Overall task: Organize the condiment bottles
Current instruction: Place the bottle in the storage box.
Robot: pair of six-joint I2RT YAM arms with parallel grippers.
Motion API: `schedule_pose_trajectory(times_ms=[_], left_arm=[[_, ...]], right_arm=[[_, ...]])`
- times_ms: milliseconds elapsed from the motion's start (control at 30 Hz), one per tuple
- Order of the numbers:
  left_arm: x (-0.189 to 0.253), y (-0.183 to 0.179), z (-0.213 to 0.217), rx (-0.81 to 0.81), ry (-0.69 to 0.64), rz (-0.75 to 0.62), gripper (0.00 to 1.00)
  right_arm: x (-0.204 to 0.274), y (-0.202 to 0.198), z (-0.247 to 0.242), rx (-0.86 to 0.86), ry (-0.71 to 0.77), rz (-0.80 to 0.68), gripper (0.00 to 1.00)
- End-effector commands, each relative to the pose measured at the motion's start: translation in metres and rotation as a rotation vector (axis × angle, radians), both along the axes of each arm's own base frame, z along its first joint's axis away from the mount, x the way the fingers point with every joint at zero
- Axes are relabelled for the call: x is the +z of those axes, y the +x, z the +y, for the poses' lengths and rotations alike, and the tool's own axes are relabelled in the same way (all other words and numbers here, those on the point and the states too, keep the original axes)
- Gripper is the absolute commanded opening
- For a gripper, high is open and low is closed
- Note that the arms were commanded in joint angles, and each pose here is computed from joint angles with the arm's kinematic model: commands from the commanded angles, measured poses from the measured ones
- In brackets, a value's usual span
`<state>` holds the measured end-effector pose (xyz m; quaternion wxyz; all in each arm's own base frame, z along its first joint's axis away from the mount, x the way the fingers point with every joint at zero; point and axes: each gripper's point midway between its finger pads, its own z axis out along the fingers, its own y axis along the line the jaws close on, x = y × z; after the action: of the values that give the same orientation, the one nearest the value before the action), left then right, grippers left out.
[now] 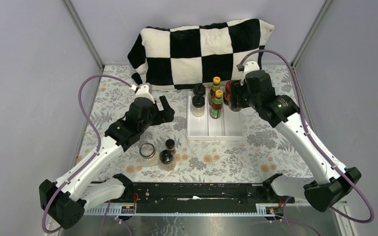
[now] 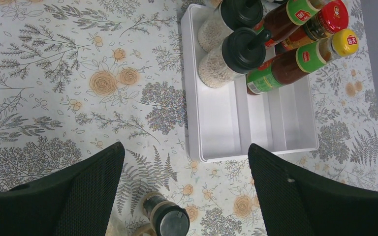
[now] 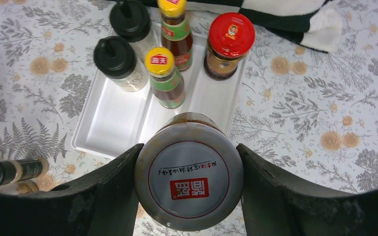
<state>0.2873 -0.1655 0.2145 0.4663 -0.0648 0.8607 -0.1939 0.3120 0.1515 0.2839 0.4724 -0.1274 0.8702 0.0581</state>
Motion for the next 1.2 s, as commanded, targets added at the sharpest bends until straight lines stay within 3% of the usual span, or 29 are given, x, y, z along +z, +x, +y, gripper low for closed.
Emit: schedule_pose_trajectory(times_ms=[0,500,1167], left_arm=[[0.007,0.006,-0.004,-0.011,-0.008,-0.04,0.99],[0.01,0.004,0.0,-0.012,0.004,-0.052,0.99],[0.009,0.003,0.001,-0.009,0.002,-0.053,0.99]], right_arm=[[0.023,0.01,-0.012,-0.031,0.109,-0.056,0.6],[-0.05,0.038,-0.013,-0.051,0.135,0.163,0.59],[-0.11,0.086,-0.03,-0.178,0.006,0.158,0.58]])
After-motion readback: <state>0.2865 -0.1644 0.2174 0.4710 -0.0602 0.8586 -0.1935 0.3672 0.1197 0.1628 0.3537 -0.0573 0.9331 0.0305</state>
